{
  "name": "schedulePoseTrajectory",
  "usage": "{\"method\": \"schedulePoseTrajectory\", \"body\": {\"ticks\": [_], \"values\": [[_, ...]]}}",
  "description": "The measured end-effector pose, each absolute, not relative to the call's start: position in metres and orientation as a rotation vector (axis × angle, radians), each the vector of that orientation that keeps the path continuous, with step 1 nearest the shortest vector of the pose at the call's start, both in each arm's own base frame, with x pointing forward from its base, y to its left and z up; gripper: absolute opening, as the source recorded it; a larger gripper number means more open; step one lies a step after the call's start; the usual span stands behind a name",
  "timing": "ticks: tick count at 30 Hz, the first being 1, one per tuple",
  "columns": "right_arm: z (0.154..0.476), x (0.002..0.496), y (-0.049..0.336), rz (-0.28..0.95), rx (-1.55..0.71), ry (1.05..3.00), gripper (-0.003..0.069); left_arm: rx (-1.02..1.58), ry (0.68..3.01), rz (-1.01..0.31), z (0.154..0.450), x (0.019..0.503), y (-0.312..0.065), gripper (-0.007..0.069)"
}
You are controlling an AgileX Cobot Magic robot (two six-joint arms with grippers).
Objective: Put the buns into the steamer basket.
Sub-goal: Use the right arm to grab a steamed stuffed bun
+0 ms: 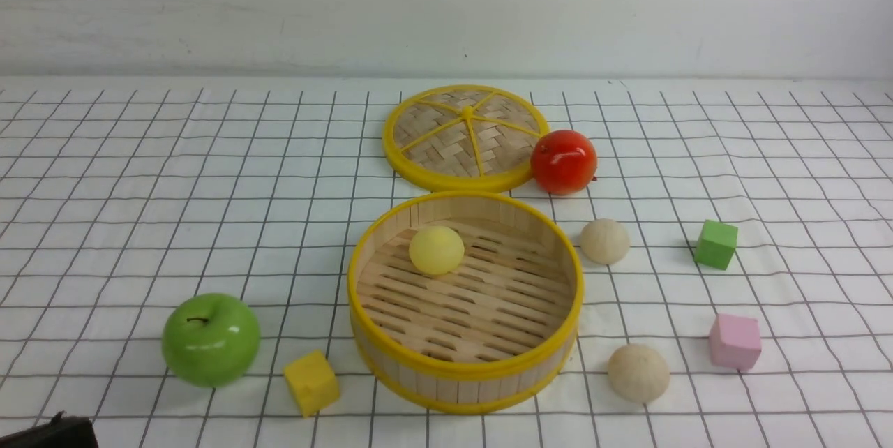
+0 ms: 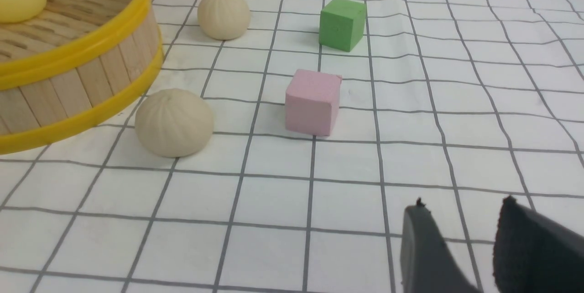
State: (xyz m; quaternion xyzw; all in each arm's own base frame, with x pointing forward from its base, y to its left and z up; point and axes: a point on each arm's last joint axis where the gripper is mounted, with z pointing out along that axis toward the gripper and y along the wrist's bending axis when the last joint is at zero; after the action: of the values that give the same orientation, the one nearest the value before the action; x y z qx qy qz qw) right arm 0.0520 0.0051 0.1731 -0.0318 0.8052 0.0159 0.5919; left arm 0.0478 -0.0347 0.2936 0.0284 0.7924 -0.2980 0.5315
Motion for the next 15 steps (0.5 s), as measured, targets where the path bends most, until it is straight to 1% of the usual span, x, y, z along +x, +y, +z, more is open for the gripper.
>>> {"method": "schedulePoseTrajectory", "body": {"ticks": [3, 12, 15], "values": [[0.1731, 0.052, 0.0051, 0.037, -0.074, 1.873, 0.0239, 0.056, 1.85, -0.714, 0.2964, 0.0493, -0.0342, -0.0013], [0.1731, 0.052, 0.0051, 0.037, -0.074, 1.873, 0.0239, 0.053, 1.844, -0.717, 0.2963, 0.0497, -0.0342, -0.0013], [0.1731, 0.052, 0.0051, 0.037, -0.074, 1.873, 0.0239, 0.044, 1.81, -0.721, 0.2992, 0.0507, -0.0338, -0.0013]]}}
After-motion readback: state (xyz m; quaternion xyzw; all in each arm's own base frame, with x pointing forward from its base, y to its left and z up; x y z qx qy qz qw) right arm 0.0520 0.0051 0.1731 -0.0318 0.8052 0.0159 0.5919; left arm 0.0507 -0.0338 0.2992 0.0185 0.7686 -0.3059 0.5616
